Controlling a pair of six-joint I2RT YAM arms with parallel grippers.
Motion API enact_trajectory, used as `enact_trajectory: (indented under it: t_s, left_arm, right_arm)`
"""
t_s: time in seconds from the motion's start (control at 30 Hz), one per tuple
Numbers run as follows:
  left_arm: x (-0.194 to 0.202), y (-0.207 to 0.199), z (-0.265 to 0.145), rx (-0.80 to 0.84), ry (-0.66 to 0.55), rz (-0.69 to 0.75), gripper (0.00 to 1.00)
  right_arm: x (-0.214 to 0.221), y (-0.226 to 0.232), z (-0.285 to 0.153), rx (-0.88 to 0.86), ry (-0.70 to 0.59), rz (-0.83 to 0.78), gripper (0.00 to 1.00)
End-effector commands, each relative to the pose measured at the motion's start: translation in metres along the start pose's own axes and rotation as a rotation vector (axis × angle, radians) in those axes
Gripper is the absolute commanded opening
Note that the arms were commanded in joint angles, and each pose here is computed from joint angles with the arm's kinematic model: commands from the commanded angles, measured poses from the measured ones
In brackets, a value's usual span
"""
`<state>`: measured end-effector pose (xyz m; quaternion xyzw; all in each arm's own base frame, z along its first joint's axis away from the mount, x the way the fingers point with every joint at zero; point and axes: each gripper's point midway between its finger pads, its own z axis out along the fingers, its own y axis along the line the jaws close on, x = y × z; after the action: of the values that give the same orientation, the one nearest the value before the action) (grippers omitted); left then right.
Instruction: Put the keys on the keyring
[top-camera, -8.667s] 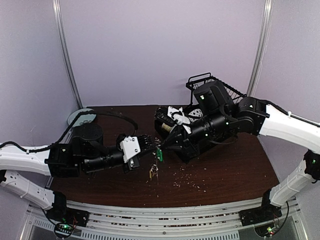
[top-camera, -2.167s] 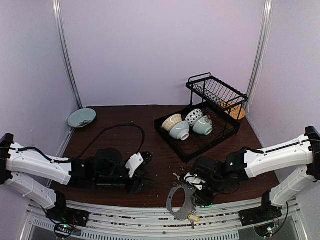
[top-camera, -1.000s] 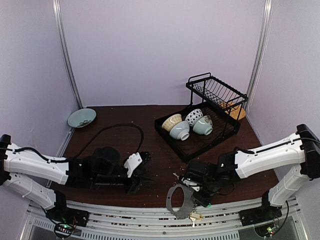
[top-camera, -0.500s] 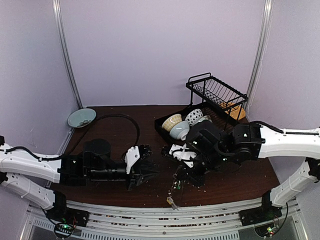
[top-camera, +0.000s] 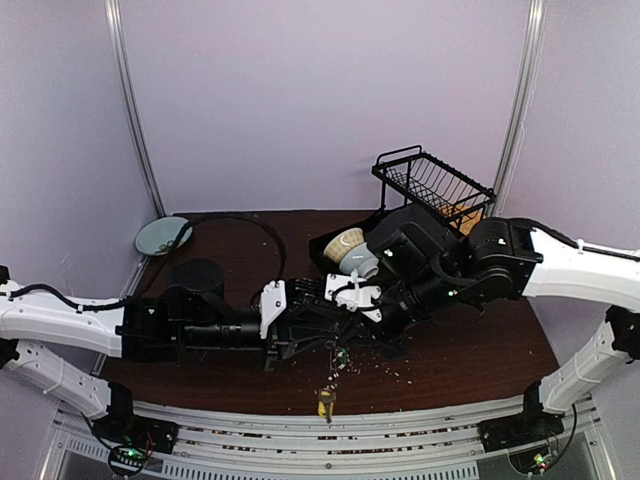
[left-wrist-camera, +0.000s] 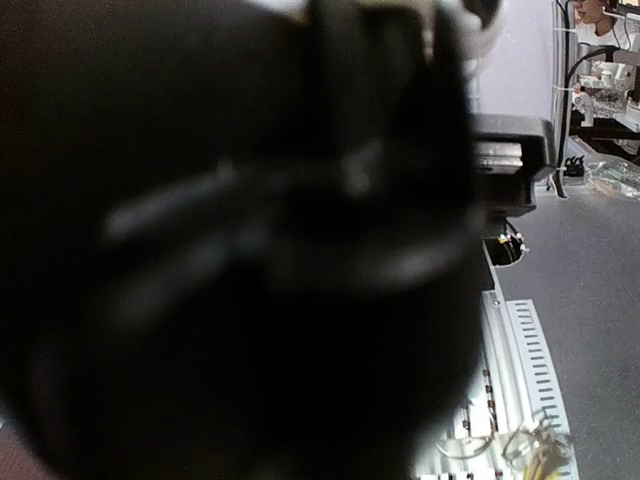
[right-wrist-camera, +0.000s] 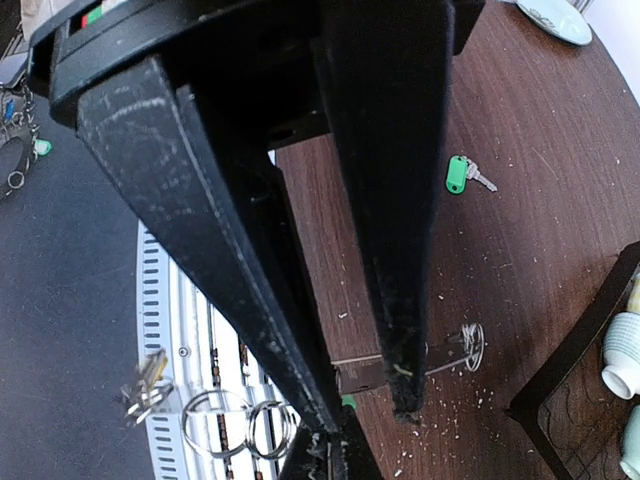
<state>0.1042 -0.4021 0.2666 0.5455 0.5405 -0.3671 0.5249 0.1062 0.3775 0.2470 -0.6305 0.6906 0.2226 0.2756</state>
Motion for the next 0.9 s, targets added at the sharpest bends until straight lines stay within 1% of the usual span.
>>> enact_trajectory:
  t_s: [0.0,0.1,0.3,0.5,0.63,0.67,0.73,0.77,0.87]
  left_arm:
    - [-0.001,-0.01,-0.002,0.055,0.015,0.035,0.15]
    - [0.006,-0.009,-0.003,0.046,0.048,0.033,0.19]
    - [0.01,-0.007,-0.013,0.021,0.039,0.014,0.21]
    - [0.01,-0.003,-0.005,0.003,0.056,-0.004,0.19]
    - [0.011,-0.003,-0.004,0.003,0.053,0.002,0.14]
    - [0.01,-0.003,-0.007,0.0,0.045,0.003,0.13]
    - [0.005,0.002,-0.018,-0.042,-0.014,0.0,0.14]
    - [0.007,0.002,-0.025,-0.059,-0.056,0.005,0.16]
    - [-0.008,-0.001,-0.041,-0.057,-0.168,0.023,0.24]
  right_arm:
    - [-0.017,0.004,-0.008,-0.001,-0.042,-0.076,0.0]
    - [-0.019,0.001,-0.011,0.015,-0.054,-0.088,0.0]
    - [-0.021,0.001,-0.015,0.019,-0.072,-0.094,0.0]
    - [-0.026,0.002,-0.019,0.019,-0.101,-0.1,0.0]
    - [-0.028,0.003,-0.022,0.014,-0.113,-0.101,0.0]
    - [-0.028,0.003,-0.022,0.015,-0.116,-0.1,0.0]
    - [-0.026,0.004,-0.022,0.012,-0.121,-0.101,0.0]
    - [-0.026,0.004,-0.023,0.014,-0.127,-0.101,0.0]
    - [-0.026,0.004,-0.023,0.018,-0.14,-0.102,0.0]
